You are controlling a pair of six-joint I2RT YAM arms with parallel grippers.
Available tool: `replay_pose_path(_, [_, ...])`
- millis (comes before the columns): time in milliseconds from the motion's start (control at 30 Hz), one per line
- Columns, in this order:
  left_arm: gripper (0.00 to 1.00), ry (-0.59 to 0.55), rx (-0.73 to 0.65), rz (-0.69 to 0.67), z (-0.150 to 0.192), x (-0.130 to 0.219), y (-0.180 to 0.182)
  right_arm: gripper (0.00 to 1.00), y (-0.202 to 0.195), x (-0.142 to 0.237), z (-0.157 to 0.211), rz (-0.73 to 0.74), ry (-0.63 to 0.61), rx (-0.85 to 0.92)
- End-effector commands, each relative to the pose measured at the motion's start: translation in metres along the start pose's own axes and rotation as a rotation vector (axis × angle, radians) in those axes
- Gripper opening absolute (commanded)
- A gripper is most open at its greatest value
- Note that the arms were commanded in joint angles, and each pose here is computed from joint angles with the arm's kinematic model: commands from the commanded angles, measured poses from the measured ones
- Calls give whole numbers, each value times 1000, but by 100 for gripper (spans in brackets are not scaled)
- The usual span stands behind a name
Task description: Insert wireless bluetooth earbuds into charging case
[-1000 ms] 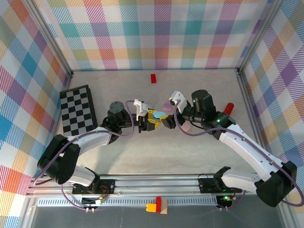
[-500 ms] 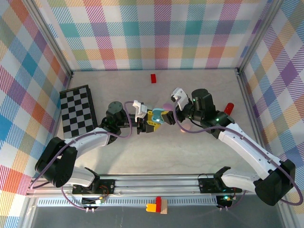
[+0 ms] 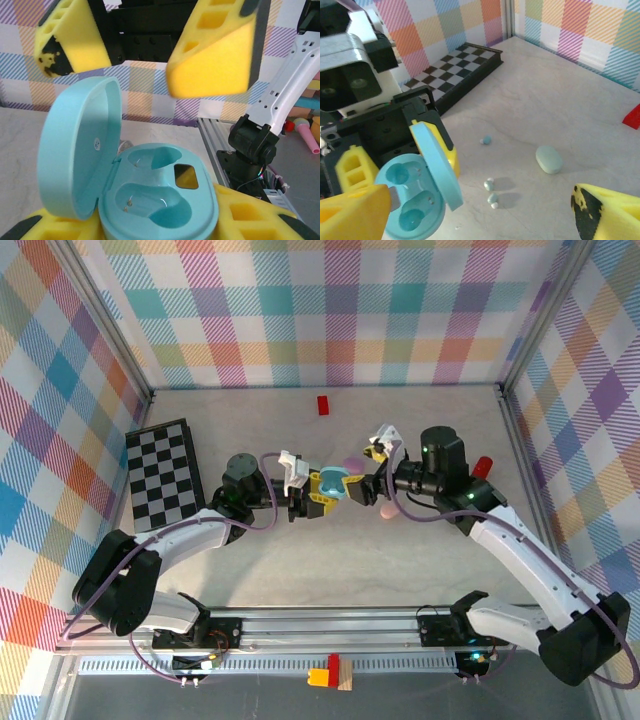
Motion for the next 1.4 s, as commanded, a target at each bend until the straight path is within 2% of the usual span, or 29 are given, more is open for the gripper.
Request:
replay_pose_path(0, [39,-18,-45,-25,-4,7,2,92,1,12,-10,-51,-111,-62])
replay_pose_path(133, [39,-28,-38,-94,-1,15,15,92,-36,23,-2,58,-172,-209])
replay_pose_path(233, [39,-49,-46,-114,-4,20,16,92,-77,25,21,201,-135,-362])
replay_pose_path(333, [39,-55,-47,-127,-5,22,18,91,-112,12,55,301,13,-525])
replay_pose_path(400, [39,-58,-49,-133,-6,24,19,91,-128,-2,78,344,129,-565])
replay_pose_path(533, [39,-62,-51,-145,-6,26,18,91,-165,-17,113,499,274,-608])
replay_pose_path(700, [39,-66,-53,-148,-6,30,15,85,-196,-38,144,667,524,-496])
replay_pose_path(967, [38,-178,-36,-169,-17,54,16,77,-216,-81,170,713,822,-331])
replay_pose_path(1167, [38,-211,-30,-186,-15,67,18,62,-222,-106,177,743,920,-247])
replay_pose_path(1367, [38,-215,-26,-208,-13,75,21,52,-226,-123,189,759,998,-185])
Point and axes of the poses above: each hand's point on the last joint's axis, 136 mm out from that joint toward the fingers, its own x axis back along the fingers, its own y axis along the line the jaws close on, z = x × y, the point moved 3 cm from there along x, back along the fingers, and after that the axes turned 7 degrees about x, right-handed, at the moved point
